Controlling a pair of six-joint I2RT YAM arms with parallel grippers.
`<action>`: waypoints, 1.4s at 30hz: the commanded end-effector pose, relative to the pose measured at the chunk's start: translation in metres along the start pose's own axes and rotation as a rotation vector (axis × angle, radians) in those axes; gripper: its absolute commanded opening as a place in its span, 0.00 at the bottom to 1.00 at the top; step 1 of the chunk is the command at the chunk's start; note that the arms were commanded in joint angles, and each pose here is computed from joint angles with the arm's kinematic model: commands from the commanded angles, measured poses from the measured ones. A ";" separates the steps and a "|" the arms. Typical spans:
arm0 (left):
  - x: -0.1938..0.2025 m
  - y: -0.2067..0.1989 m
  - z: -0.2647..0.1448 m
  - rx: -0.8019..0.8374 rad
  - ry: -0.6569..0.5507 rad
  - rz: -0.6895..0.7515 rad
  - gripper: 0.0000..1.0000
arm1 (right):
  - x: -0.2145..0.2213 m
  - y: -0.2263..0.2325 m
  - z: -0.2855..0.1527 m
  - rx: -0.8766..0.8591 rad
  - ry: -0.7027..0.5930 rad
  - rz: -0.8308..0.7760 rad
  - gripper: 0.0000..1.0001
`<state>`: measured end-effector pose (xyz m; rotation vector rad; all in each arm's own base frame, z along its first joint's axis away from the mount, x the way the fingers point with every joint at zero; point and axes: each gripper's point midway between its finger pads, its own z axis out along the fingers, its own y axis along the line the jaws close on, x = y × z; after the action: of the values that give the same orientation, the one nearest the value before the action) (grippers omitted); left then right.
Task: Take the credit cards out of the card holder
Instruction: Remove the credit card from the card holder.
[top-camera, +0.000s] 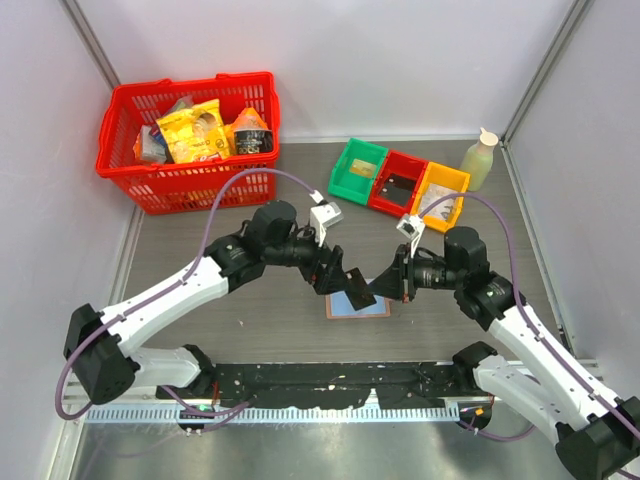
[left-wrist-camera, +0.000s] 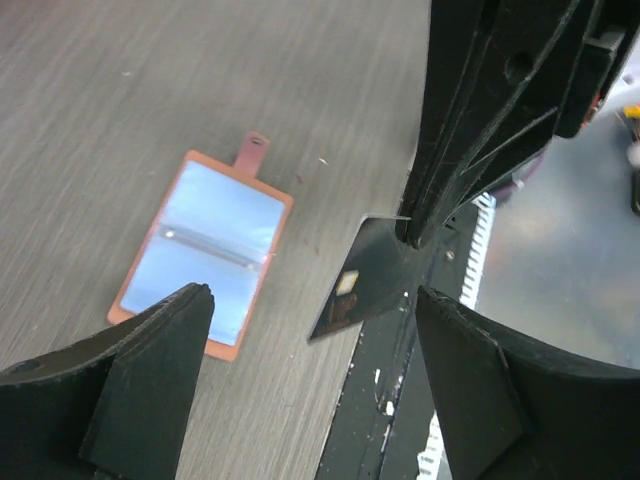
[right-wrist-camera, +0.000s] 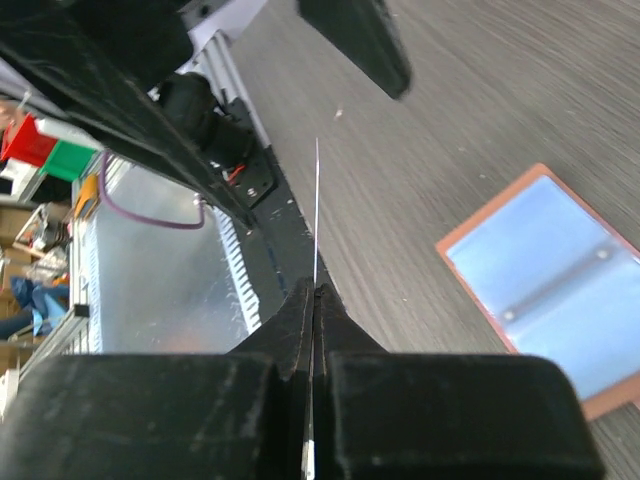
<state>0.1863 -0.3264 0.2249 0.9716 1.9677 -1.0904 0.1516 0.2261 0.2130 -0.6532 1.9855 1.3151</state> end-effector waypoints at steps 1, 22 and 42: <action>0.007 -0.032 -0.001 0.227 0.087 0.071 0.83 | -0.020 0.040 -0.003 -0.156 -0.039 -0.145 0.01; -0.034 -0.001 -0.028 0.012 -0.325 -0.186 0.00 | -0.052 0.008 0.016 -0.008 -0.363 -0.004 0.76; -0.060 0.002 -0.042 0.090 -0.653 -0.469 0.00 | -0.075 0.029 0.030 -0.279 -0.512 0.093 0.22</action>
<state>0.2078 -0.3030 0.2686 0.1689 1.7172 -1.4536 0.1928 0.2680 0.2447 -0.2667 1.5970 1.5985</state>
